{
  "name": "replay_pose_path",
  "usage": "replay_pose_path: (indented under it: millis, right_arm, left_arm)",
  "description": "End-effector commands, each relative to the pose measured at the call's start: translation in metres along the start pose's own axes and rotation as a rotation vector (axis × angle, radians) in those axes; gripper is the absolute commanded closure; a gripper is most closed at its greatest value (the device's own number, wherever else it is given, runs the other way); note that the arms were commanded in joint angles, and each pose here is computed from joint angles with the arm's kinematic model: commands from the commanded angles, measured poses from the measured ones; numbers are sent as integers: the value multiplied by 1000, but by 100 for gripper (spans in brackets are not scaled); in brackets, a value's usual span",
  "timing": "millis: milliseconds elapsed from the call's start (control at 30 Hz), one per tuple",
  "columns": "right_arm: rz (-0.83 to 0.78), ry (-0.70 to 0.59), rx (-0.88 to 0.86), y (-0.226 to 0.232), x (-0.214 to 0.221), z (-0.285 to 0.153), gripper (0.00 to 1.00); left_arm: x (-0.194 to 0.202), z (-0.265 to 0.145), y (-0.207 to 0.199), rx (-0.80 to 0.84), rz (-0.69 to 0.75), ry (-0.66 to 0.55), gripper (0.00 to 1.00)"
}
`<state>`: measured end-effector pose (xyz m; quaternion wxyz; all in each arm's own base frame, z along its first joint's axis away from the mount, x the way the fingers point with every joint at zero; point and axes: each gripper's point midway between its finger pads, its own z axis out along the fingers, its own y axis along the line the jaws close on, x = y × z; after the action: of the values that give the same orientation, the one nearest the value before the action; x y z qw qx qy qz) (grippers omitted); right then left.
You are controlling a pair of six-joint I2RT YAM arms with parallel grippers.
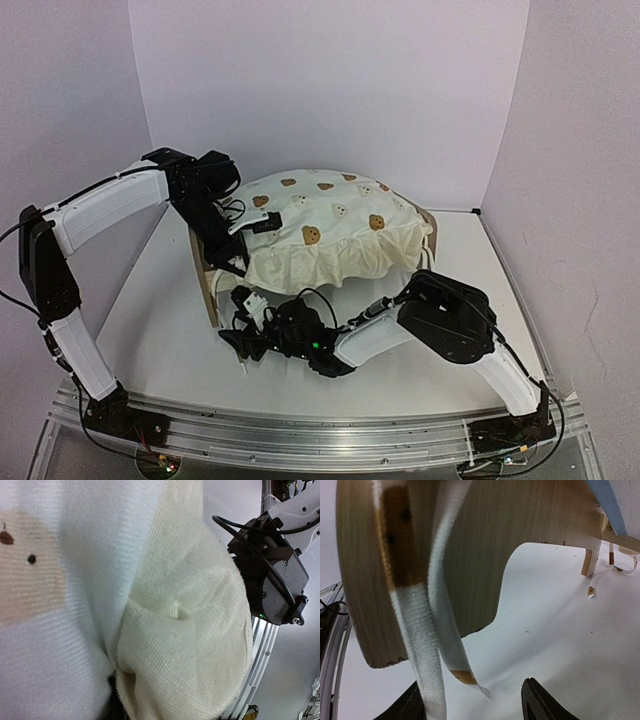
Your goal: Set up the pet bed
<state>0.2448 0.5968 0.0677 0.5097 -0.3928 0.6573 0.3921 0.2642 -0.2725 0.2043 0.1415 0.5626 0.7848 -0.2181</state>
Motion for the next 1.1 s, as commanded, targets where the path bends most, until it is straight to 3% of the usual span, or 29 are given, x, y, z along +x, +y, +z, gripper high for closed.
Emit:
replay_pose_path:
  millis: [0, 300, 600, 733, 1067]
  right_arm:
    - [59, -93, -15, 1, -17, 15, 41]
    - [110, -111, 15, -6, -12, 28, 76]
    - [137, -142, 76, -20, -9, 39, 79]
    - [155, -148, 99, -25, -10, 36, 100]
    - [125, 28, 4, 11, -8, -56, 100]
  left_arm:
    - [-39, -36, -2, -34, -2, -157, 100]
    - [-43, -37, -2, -26, -5, -173, 100]
    - [-50, -42, -6, -8, -6, -195, 100]
    - [-50, -43, -6, -12, -4, -197, 100]
    - [-12, -12, 47, -183, 33, -119, 100]
